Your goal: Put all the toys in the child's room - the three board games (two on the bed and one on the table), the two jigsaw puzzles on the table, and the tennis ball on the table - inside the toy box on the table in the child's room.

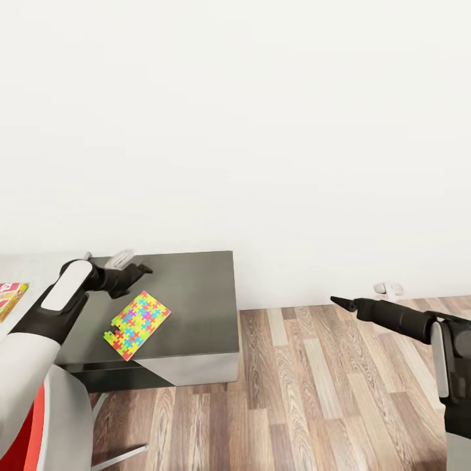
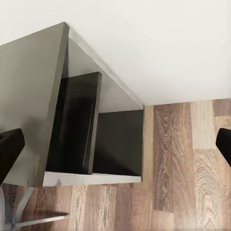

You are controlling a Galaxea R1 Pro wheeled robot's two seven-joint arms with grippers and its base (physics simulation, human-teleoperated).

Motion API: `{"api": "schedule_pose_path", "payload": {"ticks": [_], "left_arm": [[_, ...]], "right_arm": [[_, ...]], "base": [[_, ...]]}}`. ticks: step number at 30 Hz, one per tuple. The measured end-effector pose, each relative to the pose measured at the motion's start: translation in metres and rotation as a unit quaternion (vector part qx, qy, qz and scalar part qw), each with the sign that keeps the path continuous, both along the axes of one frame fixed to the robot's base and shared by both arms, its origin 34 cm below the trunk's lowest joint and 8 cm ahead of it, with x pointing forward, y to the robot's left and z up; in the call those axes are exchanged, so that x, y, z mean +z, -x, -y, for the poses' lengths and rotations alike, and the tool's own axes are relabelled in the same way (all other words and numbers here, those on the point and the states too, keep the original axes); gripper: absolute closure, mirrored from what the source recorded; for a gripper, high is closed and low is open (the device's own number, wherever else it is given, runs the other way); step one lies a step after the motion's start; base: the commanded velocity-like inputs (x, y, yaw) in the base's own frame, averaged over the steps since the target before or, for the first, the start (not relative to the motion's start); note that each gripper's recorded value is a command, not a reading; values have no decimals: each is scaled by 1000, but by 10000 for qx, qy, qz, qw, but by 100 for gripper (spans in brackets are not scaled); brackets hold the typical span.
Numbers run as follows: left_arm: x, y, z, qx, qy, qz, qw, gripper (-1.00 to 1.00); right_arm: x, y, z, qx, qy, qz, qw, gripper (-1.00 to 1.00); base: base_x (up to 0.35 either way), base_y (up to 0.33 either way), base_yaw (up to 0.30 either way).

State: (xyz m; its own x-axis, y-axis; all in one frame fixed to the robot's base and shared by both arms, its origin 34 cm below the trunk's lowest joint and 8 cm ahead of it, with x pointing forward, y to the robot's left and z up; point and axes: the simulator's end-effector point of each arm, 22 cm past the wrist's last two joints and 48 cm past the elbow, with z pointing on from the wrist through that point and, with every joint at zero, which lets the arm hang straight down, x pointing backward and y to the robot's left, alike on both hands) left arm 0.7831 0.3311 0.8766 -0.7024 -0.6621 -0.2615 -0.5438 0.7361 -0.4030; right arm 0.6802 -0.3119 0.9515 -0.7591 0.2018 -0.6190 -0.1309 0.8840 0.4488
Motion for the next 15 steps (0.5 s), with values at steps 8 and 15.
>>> {"api": "schedule_pose_path", "payload": {"ticks": [8, 15], "left_arm": [[-30, 16, -31, 179, -343, -457, 9982, -100], [-42, 25, -59, 195, -862, -638, 9940, -100]], "right_arm": [[-10, 0, -15, 63, 112, -98, 9999, -100], [-13, 1, -21, 108, 145, -137, 9997, -100]], "base": [[0, 0, 0], [0, 0, 0]]}}
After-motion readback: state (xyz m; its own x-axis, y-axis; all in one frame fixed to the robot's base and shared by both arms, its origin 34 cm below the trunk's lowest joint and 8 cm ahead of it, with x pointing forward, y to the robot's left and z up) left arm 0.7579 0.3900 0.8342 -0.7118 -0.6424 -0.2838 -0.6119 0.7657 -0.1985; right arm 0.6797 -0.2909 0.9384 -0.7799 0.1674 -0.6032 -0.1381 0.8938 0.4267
